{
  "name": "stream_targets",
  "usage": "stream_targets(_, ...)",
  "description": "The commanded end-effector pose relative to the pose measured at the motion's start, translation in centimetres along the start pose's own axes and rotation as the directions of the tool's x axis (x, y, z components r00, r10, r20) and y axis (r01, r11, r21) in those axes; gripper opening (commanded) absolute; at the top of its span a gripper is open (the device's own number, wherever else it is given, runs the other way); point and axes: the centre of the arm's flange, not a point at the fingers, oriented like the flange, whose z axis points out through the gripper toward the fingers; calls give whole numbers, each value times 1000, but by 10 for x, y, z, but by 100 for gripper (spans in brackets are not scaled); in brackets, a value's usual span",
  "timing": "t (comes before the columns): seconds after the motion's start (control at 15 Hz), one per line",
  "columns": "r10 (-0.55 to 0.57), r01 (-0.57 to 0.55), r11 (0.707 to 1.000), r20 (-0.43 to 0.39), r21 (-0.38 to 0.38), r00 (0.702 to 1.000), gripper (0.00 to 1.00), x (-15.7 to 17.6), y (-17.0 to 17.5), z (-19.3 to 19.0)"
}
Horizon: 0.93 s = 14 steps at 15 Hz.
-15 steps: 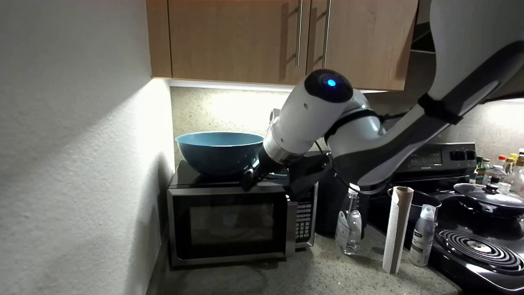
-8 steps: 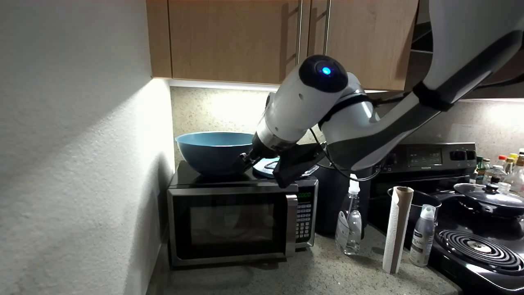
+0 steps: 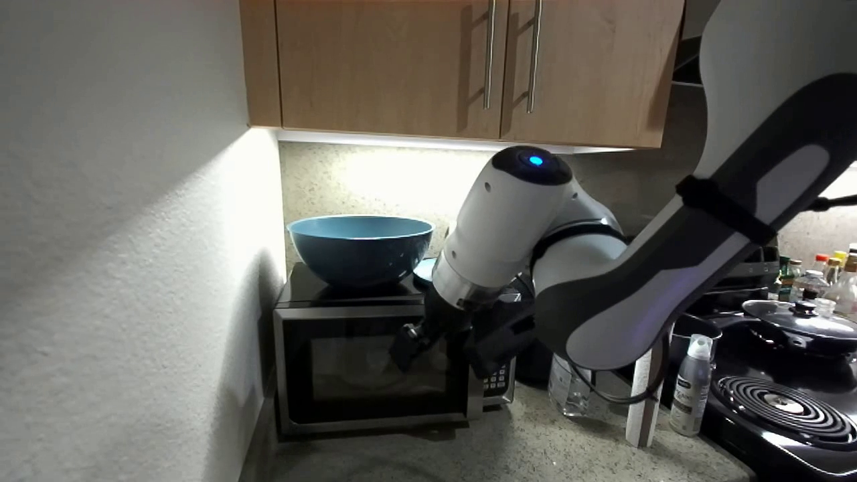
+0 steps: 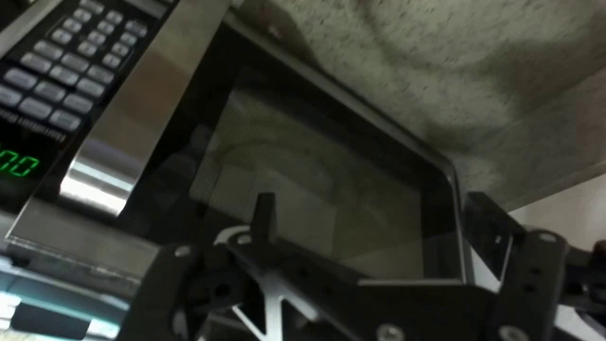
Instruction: Close the microwave door
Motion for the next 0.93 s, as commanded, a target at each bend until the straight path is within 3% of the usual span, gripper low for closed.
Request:
stream_targets(0.0,22,-39,994,160,104,987,100,6,10,-8)
stream_targets(0.13,6,-24,993,156,114,988,100,3,8,-2)
stream_targets(0.2,-22,12,995,110,97,994,100,10,15,5)
stream_targets(0.47,-54,52,995,27,89,998,100,37,63,26)
stream_targets(0.87,3,-7,996,46,88,999,100,36,105,62)
